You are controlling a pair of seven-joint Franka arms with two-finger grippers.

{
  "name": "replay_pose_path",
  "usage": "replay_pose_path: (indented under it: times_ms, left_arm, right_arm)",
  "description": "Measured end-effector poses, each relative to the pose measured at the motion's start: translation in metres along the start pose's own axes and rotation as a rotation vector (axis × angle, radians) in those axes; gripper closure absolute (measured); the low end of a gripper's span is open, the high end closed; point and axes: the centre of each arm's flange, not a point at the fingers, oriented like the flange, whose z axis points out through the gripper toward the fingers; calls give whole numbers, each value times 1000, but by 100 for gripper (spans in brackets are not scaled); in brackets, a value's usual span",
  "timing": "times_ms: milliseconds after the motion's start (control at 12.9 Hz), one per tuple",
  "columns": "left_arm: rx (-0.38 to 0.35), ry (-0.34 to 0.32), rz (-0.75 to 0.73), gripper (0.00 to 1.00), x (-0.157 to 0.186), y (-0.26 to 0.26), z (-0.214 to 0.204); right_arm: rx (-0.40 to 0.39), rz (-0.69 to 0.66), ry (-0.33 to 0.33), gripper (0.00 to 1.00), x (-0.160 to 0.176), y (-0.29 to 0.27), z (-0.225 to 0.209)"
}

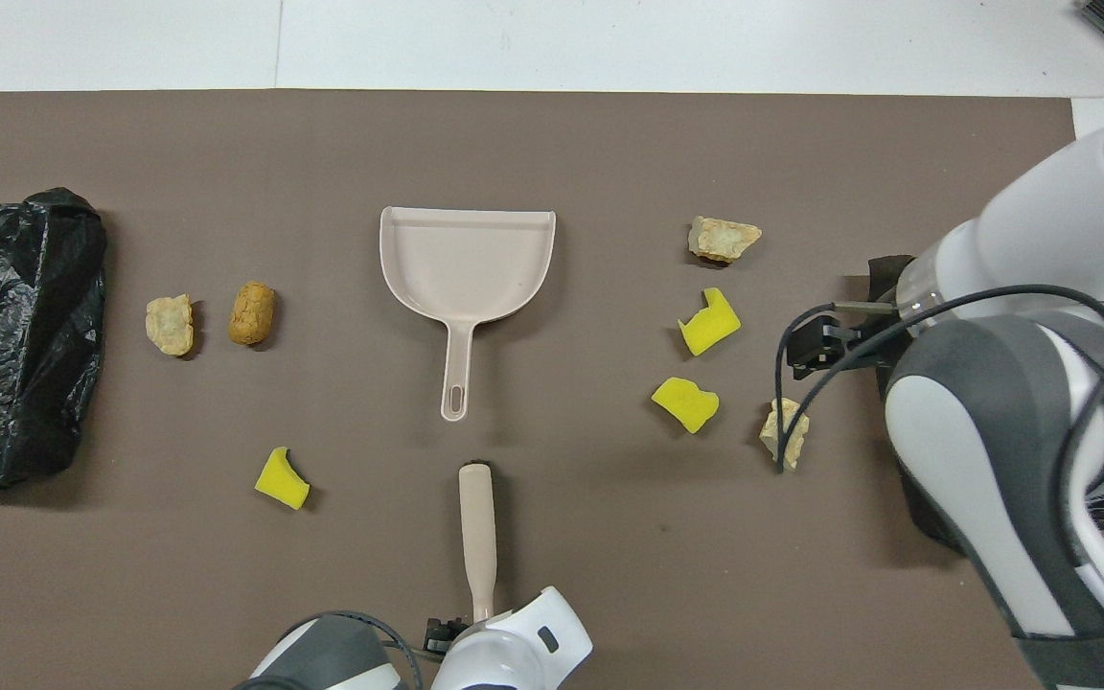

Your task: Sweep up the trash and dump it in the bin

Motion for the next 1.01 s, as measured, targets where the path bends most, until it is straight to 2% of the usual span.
replay_pose_path:
  times_ms: [233, 389, 466, 544, 699, 777, 855, 1010]
  left_arm:
    - [12, -11, -25, 0, -8, -1, 8]
    - [22, -20, -32, 0, -15, -1, 14]
    - [24, -21, -33, 11, -16, -1, 15]
    - [26, -23, -36, 26, -17, -1, 16]
    - [26, -23, -66, 54, -16, -2, 15]
    - [28, -26, -83, 65, -16, -3, 15]
    - [39, -39, -97, 73, -16, -5, 14]
    - [80, -88, -129, 73, -13, -19, 5]
  right_arm:
    - [3, 45, -9, 0, 4, -69, 16]
    - [16, 21, 21, 0, 6, -102, 22]
    - [26, 7, 38, 0, 6, -112, 23]
    - [32, 6, 48, 0, 4, -119, 23]
    - [26, 49, 39, 0, -3, -140, 34]
    - [21, 76, 32, 0, -6, -152, 43]
    - [24, 99, 36, 0, -7, -165, 52]
    - [29, 135, 39, 0, -6, -188, 67]
